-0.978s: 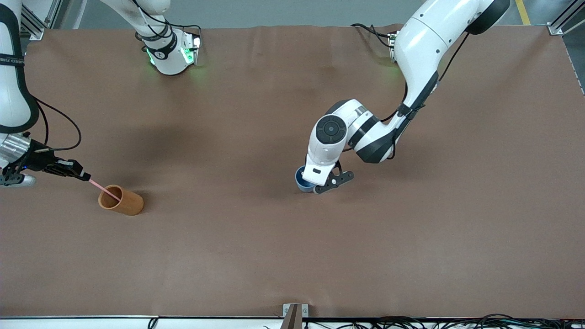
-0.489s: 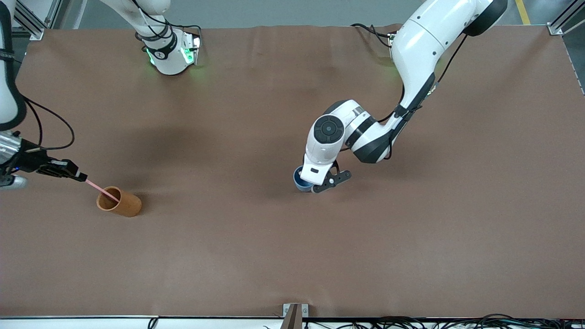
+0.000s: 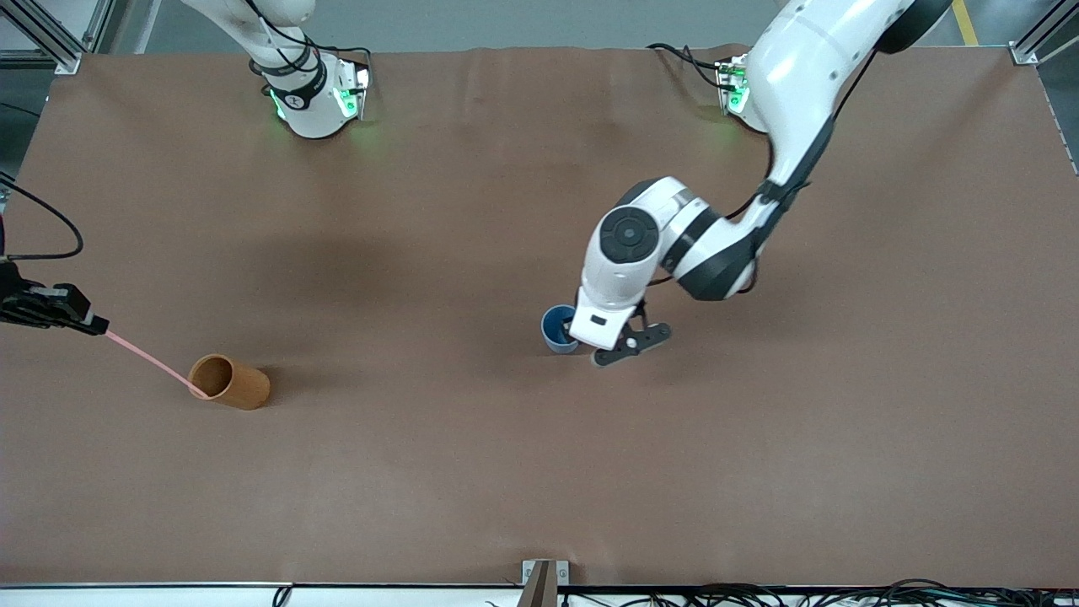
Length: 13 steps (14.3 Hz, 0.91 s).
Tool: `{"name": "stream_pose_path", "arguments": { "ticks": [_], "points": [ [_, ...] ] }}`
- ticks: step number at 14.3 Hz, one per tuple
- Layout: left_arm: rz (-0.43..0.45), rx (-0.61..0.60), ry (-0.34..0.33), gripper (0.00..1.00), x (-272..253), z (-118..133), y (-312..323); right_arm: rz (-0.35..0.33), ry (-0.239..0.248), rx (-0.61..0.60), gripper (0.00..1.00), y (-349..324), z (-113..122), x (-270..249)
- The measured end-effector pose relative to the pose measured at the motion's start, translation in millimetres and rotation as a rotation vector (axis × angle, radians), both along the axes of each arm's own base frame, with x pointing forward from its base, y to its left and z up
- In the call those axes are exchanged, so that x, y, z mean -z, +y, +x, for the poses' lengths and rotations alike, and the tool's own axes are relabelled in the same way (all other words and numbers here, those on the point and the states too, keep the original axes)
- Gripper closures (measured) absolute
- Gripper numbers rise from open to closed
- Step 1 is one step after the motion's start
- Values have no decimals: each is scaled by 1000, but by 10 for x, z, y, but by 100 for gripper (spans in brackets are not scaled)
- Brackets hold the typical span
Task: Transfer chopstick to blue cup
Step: 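Lift the chopstick with the right gripper while the left gripper releases the cup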
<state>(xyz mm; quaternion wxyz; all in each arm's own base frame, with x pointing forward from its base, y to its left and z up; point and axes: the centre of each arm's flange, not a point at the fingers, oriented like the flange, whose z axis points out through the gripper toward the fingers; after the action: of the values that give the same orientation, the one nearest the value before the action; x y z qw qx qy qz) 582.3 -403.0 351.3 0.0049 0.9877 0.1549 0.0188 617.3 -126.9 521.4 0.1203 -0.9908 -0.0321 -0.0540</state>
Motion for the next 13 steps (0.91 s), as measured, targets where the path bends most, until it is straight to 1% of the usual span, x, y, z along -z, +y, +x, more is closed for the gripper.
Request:
{"name": "stream_pose_path", "arguments": {
  "ticks": [1,3,4,5,6,7,9,11,12,13],
  "points": [
    [16,44,0,11,-306,68,234,-18,16,3,89,148,21,-139],
    [32,117,10,11,-817,187,757,-35,72,25,89,595,23,-366],
    [26,159,20,11,-1031,245,1047,-45,97,47,89,878,13,-472],
    [18,202,30,8,-1232,294,1361,-59,115,75,89,1189,-5,-588],
    [12,243,39,8,-1417,321,1674,-68,131,105,89,1508,-37,-700],
    [10,276,44,1,-1583,324,1943,-71,147,138,89,1832,-82,-798],
    [20,335,38,0,-1895,278,2348,-72,175,207,89,2505,-207,-919],
    [28,395,29,0,-2189,177,2635,-74,187,238,89,3227,-402,-981],
    [31,420,24,0,-2341,113,2774,-70,175,231,89,3611,-537,-1054],
    [33,440,17,0,-2487,41,2888,-59,152,211,89,3969,-691,-1180]
  ]
}}
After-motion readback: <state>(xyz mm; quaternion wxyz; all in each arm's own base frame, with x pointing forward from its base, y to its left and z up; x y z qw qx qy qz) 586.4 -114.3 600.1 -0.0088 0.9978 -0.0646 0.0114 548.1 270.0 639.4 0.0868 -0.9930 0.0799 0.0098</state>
